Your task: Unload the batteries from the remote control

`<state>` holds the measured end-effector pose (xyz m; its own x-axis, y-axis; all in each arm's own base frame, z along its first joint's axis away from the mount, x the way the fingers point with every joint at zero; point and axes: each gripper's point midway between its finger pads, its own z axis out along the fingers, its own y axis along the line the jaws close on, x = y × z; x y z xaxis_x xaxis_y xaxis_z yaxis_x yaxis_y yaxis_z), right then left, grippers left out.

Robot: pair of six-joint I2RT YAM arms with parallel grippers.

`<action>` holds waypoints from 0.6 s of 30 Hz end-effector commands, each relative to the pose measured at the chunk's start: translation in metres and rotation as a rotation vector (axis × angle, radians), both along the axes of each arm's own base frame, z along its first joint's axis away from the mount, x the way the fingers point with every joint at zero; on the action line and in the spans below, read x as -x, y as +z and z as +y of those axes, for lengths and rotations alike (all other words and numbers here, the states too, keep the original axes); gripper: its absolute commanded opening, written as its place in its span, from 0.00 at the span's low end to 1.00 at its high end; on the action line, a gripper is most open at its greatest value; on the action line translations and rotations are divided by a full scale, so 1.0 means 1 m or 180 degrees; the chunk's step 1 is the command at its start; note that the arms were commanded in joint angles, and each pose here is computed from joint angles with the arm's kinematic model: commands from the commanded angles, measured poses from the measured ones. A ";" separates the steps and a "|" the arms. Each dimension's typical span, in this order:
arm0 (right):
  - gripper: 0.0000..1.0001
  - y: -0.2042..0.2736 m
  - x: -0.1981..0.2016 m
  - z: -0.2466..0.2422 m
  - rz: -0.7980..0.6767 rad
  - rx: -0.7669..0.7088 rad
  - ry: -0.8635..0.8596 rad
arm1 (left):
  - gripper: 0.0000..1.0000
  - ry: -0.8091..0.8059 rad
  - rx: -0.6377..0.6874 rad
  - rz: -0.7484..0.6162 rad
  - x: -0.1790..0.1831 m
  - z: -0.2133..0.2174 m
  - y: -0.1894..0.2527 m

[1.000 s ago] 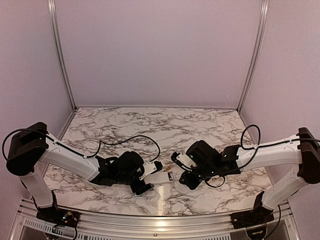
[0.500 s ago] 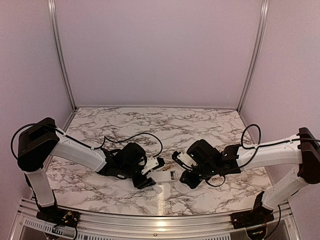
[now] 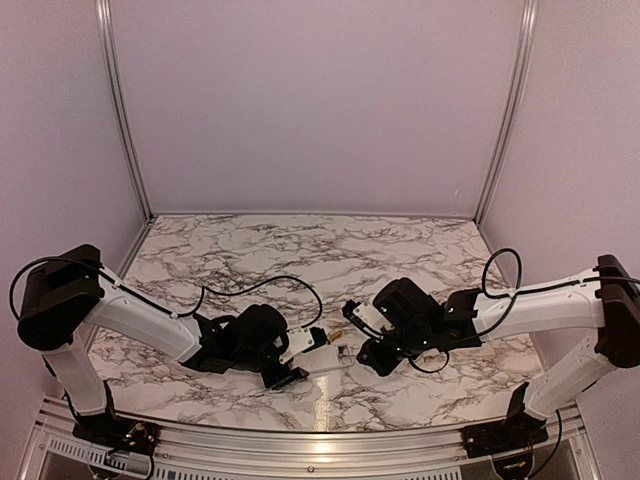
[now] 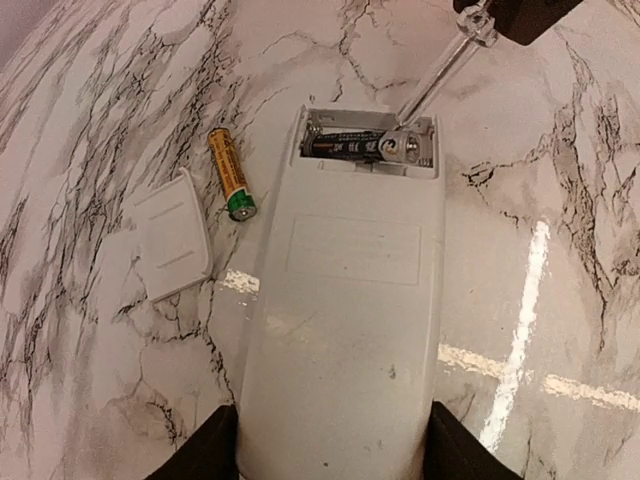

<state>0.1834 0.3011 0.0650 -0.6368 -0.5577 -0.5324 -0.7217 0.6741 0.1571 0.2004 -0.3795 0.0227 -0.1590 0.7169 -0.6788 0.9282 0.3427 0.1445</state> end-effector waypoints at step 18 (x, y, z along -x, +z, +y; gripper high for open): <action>0.00 0.054 -0.015 0.025 -0.0309 -0.0554 -0.0025 | 0.00 0.0328 0.0073 -0.1285 -0.016 0.010 0.063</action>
